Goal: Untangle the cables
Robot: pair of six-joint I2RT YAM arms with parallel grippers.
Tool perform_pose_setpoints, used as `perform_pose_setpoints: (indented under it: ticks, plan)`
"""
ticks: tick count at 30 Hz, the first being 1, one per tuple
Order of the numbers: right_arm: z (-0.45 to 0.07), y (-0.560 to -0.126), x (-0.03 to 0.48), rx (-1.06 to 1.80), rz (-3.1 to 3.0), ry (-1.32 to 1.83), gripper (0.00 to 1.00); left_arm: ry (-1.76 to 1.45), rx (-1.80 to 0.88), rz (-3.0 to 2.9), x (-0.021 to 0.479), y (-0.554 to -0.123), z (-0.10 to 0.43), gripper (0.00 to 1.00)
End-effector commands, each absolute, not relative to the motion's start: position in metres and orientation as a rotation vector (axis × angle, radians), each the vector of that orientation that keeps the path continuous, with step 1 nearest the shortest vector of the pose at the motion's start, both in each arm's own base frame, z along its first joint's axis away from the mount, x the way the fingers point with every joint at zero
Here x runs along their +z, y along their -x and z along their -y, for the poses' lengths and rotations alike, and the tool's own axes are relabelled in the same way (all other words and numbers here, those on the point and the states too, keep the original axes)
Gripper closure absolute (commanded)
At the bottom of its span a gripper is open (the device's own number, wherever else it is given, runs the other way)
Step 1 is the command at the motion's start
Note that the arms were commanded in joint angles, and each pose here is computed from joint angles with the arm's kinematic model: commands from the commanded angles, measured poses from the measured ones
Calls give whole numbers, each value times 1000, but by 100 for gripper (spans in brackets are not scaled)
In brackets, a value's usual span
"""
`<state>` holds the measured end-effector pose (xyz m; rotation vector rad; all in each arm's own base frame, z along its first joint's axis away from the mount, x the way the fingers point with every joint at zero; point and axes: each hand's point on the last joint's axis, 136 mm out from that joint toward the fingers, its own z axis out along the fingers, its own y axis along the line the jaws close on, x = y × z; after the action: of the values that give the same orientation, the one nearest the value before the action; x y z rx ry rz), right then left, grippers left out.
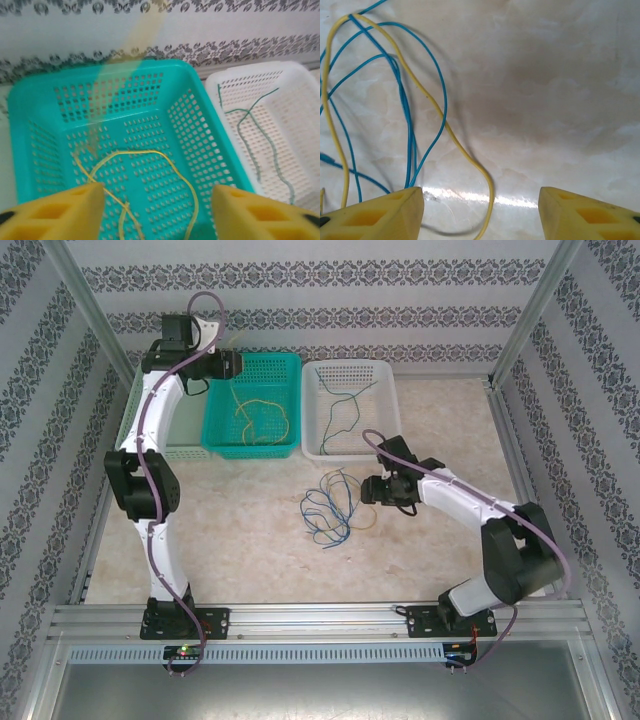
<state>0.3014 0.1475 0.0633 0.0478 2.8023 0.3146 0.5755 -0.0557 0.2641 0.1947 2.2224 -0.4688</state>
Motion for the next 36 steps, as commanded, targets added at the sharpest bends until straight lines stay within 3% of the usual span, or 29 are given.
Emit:
perform_pose_setpoints:
  ticks: [1, 4, 11, 21, 24, 29, 32, 36]
  plan:
    - [-153, -299, 56, 297, -2854, -66, 40, -234, -531, -2203, 279, -556, 75, 33]
    - [-148, -297, 48, 184, -2875, 7, 42, -234, -538, -2157, 297, -546, 79, 0]
    - [-141, -275, 29, 131, -2996, -7, 45, -255, -528, -2070, 340, -515, 92, 0]
    - [-144, -243, 13, 103, -3139, -49, 46, -246, -571, -2032, 338, -469, 112, 0]
    - [-146, -239, 4, 103, -3177, -62, 59, -235, -591, -2027, 333, -458, 116, 0]
    - [-132, -235, -2, -64, -3201, -54, 90, -201, -610, -2029, 325, -439, 115, 0]
    - [-128, -239, 4, -76, -3174, -75, 99, -192, -618, -2020, 323, -429, 115, 0]
    - [-122, -253, 30, -86, -3077, -87, 100, -196, -619, -2036, 317, -421, 117, 0]
